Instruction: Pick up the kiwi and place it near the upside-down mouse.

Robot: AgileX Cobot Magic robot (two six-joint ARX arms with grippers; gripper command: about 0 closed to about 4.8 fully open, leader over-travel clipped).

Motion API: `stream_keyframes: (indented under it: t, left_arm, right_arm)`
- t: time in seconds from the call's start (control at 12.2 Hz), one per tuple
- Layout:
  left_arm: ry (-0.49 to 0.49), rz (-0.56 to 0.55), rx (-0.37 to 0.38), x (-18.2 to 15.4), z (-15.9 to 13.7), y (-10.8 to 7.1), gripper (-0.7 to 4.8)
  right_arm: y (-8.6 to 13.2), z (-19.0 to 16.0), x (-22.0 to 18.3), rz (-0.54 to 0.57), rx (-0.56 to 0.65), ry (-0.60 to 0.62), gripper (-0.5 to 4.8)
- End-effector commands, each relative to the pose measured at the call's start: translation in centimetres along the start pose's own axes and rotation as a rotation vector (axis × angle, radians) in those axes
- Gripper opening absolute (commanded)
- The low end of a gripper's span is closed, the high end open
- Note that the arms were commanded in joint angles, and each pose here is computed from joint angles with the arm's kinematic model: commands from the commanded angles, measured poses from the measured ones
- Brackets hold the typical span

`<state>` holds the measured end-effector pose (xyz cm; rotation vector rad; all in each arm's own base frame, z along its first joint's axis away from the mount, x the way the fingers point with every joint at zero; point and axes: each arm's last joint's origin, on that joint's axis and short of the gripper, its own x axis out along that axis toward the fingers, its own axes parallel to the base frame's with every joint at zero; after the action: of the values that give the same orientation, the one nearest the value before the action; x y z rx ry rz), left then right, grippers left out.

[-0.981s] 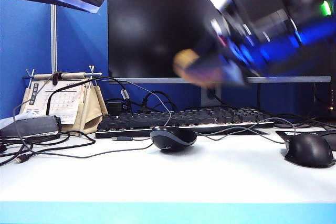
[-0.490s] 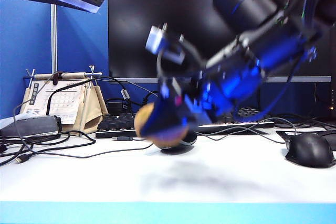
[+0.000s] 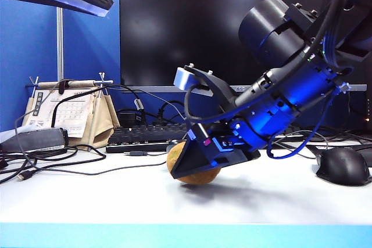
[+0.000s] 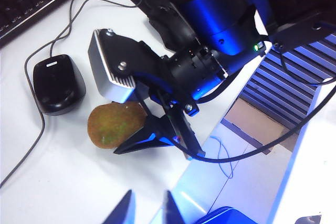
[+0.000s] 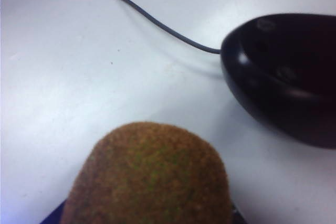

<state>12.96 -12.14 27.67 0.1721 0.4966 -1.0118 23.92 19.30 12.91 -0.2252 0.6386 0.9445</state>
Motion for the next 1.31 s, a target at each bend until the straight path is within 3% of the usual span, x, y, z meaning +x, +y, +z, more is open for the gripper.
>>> stream_keyframes:
  t: [0.08, 0.25, 0.33, 0.57, 0.74, 0.9, 0.98, 1.06, 1.14, 1.23, 1.31]
  left_arm:
    - [-0.025, 0.001, 0.012, -0.1, 0.3, 0.0, 0.80]
    - [-0.026, 0.001, 0.012, -0.1, 0.3, 0.0, 0.80]
    - [-0.026, 0.001, 0.011, -0.1, 0.3, 0.0, 0.80]
    - [-0.026, 0.006, 0.011, -0.1, 0.3, 0.0, 0.80]
    - [-0.042, 0.037, 0.018, -0.5, 0.4, 0.0, 0.80]
    - [-0.123, 0.166, 0.044, -2.6, 0.8, -0.3, 0.80]
    - [-0.161, 0.206, 0.030, -4.2, 0.6, -0.7, 0.80]
    - [-0.187, 0.234, 0.010, -5.5, 0.3, -1.1, 0.80]
    - [-0.203, 0.263, 0.012, -6.4, 0.0, -1.3, 0.80]
    - [-0.218, 0.298, 0.011, -6.8, -0.4, -1.4, 0.80]
    - [-0.225, 0.355, 0.005, -7.1, -1.1, -1.4, 0.80]
  right_arm:
    - [0.0, 0.0, 0.0, 0.008, 0.011, 0.010, 2.74]
    - [0.0, -0.1, 0.0, 0.009, 0.021, 0.017, 2.94]
    - [0.0, -0.1, 0.0, 0.009, 0.021, 0.017, 3.72]
    - [0.0, 0.1, 0.0, 0.007, 0.040, 0.010, 4.56]
    - [0.1, 1.7, -1.2, -0.009, 0.023, -0.086, 4.63]
    - [0.8, 4.6, -4.8, -0.026, -0.007, -0.228, 4.62]
    - [1.3, 5.6, -6.9, -0.025, 0.013, -0.275, 4.13]
    - [2.0, 6.2, -8.9, -0.020, 0.021, -0.302, 1.95]
    - [2.5, 6.3, -10.8, -0.023, 0.008, -0.349, 1.44]
    - [2.8, 6.1, -11.9, -0.041, 0.003, -0.386, 1.41]
    - [3.1, 5.6, -13.5, -0.116, 0.044, -0.436, 1.04]
